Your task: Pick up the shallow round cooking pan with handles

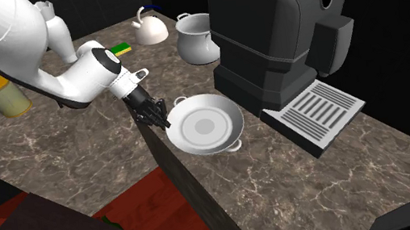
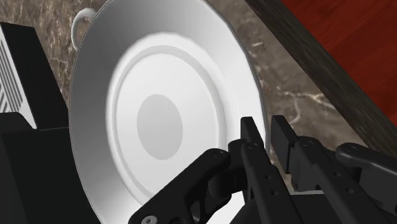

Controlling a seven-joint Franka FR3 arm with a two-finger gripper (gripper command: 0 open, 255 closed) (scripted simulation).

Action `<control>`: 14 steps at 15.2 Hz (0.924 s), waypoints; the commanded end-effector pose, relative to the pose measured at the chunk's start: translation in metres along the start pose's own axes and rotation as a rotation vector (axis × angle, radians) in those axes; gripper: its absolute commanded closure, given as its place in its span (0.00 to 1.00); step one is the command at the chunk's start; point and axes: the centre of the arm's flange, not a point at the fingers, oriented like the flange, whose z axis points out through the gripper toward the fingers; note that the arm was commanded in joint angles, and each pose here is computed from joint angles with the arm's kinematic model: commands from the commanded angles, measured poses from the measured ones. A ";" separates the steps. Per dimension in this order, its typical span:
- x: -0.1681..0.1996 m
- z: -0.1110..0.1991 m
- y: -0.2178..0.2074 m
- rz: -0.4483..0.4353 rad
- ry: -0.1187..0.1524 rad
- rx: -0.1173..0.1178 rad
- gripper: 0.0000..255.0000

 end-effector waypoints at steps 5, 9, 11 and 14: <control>-0.001 -0.003 0.003 -0.001 0.001 0.000 1.00; -0.007 -0.020 0.015 -0.001 0.001 0.000 1.00; -0.010 -0.028 0.021 -0.001 0.001 0.000 1.00; -0.014 -0.040 0.030 -0.001 0.001 0.000 1.00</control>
